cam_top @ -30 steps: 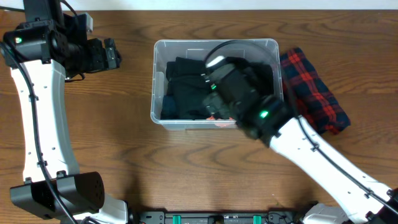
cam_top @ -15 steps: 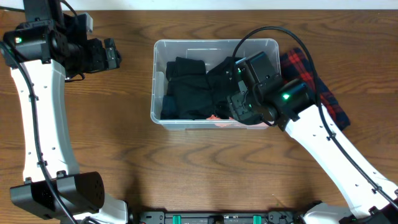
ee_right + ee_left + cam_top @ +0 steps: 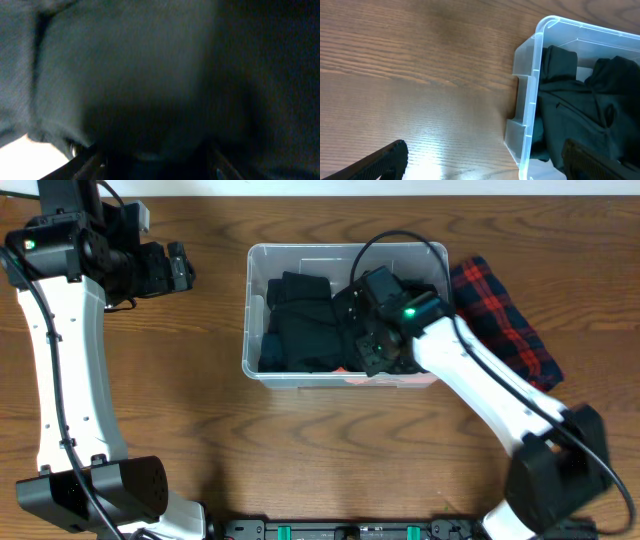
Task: Pack container
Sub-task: 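Press the black garment into the bin and withdraw right gripper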
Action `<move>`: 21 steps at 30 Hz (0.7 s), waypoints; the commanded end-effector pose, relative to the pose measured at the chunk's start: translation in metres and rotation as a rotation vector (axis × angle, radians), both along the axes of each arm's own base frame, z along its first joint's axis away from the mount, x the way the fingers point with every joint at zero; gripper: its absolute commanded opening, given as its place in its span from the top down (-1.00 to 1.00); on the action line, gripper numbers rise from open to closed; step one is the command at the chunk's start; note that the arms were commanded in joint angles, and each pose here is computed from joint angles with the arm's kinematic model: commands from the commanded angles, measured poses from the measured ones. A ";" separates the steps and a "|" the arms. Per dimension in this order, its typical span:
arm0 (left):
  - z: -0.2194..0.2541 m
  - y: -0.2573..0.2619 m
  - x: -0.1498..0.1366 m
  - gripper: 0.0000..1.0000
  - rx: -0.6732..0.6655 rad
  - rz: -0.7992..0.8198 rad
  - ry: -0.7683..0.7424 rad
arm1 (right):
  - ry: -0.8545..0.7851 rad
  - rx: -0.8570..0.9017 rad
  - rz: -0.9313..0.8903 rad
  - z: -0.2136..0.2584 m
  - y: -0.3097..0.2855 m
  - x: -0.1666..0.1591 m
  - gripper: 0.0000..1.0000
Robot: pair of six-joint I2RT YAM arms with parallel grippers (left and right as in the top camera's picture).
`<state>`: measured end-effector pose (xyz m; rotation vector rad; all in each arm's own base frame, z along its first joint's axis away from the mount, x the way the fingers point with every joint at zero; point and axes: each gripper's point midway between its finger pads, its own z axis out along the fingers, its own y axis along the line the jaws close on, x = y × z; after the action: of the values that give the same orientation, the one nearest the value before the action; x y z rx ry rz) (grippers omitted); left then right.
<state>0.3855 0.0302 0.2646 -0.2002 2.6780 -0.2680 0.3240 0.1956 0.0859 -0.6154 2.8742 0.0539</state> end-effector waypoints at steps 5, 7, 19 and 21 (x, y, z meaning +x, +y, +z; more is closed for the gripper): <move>-0.005 -0.001 -0.001 -0.96 -0.019 0.005 0.020 | 0.200 -0.097 -0.014 -0.074 -0.009 -0.017 -0.36; -0.005 -0.001 -0.001 -0.96 -0.019 0.005 0.019 | 0.204 -0.097 -0.016 -0.076 -0.009 -0.016 -0.42; -0.005 -0.001 -0.001 -0.96 -0.019 0.005 0.020 | 0.071 0.041 0.005 0.002 0.011 0.019 -0.77; -0.005 -0.001 -0.001 -0.96 -0.019 0.005 0.019 | 0.039 0.097 0.006 0.030 0.014 0.027 -0.89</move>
<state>0.3847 0.0300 0.2642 -0.2010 2.6816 -0.2693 0.3372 0.1945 0.0830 -0.5822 2.9709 0.0540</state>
